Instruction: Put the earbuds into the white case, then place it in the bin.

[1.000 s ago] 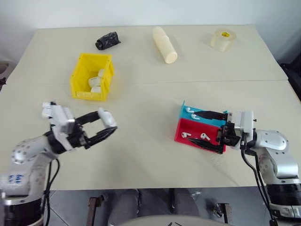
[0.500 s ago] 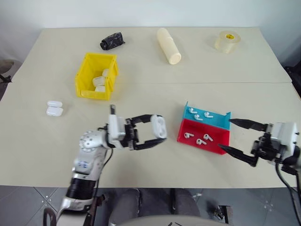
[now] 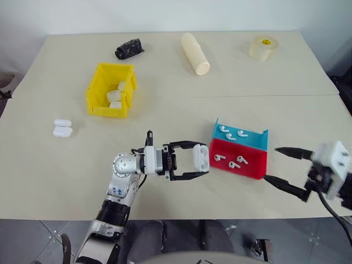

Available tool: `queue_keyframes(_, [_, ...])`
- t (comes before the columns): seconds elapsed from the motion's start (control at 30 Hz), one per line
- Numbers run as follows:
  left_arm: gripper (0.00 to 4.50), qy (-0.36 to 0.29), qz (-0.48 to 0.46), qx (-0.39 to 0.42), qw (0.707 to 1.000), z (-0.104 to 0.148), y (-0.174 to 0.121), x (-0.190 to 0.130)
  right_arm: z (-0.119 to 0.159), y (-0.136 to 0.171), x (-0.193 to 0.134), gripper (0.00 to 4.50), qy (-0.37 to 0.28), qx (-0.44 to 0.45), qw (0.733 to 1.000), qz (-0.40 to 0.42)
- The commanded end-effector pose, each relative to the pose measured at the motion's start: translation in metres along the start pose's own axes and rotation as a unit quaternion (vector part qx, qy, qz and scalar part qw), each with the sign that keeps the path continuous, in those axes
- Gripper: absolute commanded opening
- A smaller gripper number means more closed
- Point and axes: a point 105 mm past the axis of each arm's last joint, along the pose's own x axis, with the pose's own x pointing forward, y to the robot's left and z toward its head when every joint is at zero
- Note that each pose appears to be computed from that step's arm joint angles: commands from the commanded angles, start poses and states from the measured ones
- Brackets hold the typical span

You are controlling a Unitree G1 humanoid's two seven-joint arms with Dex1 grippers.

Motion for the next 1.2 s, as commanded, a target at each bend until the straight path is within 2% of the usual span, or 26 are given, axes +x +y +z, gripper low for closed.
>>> queue_keyframes(0.03, [2.80, -0.008, 0.009, 0.006, 1.000, 0.004, 0.003, 0.003, -0.002, 0.008, 0.017, 4.50, 0.065, 0.022, 0.998, 0.010])
queue_keyframes(0.2, [2.80, -0.005, 0.007, 0.005, 1.000, 0.002, -0.001, 0.005, -0.010, 0.010, 0.037, 4.50, 0.152, -0.014, 0.988, 0.026])
queue_keyframes(0.5, [2.80, 0.000, 0.009, 0.003, 1.000, 0.002, -0.004, 0.006, -0.002, 0.011, 0.066, 4.50, 0.171, -0.050, 0.983, 0.038])
queue_keyframes(0.73, [2.80, 0.001, 0.014, 0.001, 1.000, 0.001, -0.003, 0.007, -0.002, 0.012, 0.069, 4.50, 0.186, -0.068, 0.979, 0.049])
queue_keyframes(0.83, [2.80, 0.001, 0.013, 0.000, 1.000, 0.002, -0.004, 0.007, -0.004, 0.011, 0.070, 3.91, 0.194, -0.078, 0.977, 0.050])
queue_keyframes(0.97, [2.80, 0.002, 0.013, -0.002, 1.000, 0.002, -0.003, 0.007, -0.005, 0.014, 0.070, 2.60, 0.199, -0.089, 0.974, 0.064])
queue_keyframes(1.2, [2.80, 0.002, 0.012, -0.003, 1.000, 0.002, -0.002, 0.008, -0.005, 0.014, 0.071, 2.60, 0.200, -0.097, 0.972, 0.071])
